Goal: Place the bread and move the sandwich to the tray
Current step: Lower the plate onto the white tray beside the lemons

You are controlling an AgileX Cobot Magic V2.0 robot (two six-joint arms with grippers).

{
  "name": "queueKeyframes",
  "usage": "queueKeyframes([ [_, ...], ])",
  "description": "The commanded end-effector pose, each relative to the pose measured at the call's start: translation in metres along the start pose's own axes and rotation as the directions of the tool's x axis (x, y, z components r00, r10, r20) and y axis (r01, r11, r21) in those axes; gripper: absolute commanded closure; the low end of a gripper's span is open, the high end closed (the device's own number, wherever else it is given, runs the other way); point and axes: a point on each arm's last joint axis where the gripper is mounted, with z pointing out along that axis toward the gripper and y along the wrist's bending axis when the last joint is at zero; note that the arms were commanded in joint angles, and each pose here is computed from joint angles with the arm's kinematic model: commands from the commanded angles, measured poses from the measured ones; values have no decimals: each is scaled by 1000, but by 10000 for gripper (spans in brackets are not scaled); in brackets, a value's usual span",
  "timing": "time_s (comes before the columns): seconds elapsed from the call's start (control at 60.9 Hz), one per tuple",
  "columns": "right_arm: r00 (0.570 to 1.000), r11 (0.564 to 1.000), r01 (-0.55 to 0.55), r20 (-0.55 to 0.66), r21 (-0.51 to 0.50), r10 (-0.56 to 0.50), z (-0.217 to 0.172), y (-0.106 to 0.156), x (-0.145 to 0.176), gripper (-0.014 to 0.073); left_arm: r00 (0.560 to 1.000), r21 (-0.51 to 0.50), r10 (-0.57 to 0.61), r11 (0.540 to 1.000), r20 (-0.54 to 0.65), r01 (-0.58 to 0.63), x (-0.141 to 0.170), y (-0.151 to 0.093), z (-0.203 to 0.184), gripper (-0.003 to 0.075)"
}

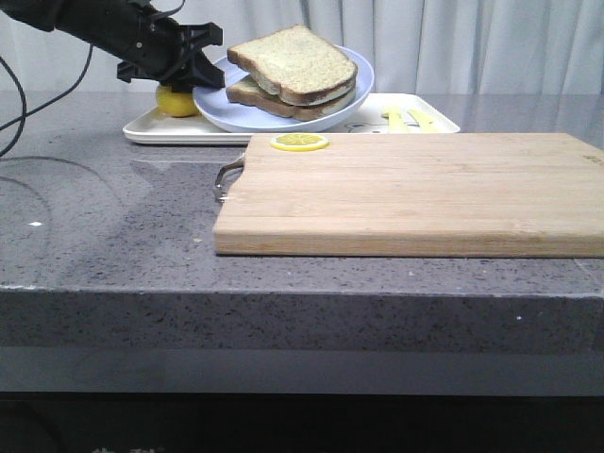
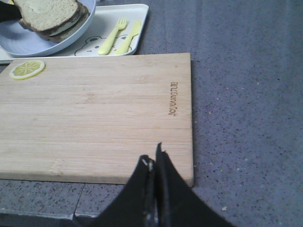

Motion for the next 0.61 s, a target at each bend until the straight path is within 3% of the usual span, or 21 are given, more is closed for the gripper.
queueKeyframes([
  [0.0,995,1000,-2,103,6,2,-3,0,-16,654,990,-4,72,997,120,-72,-36,-23,-23,740],
  [0.361,995,1000,-2,103,6,2,-3,0,-16,654,982,-12,143,990,127,-142,-36,-25,-22,733],
  [0.476,995,1000,-2,103,6,2,-3,0,-16,654,981,-14,144,990,129,-144,-37,-24,-22,662],
  [0.591,995,1000,-2,103,6,2,-3,0,-16,654,981,-14,144,990,129,-144,-37,-24,-22,534],
])
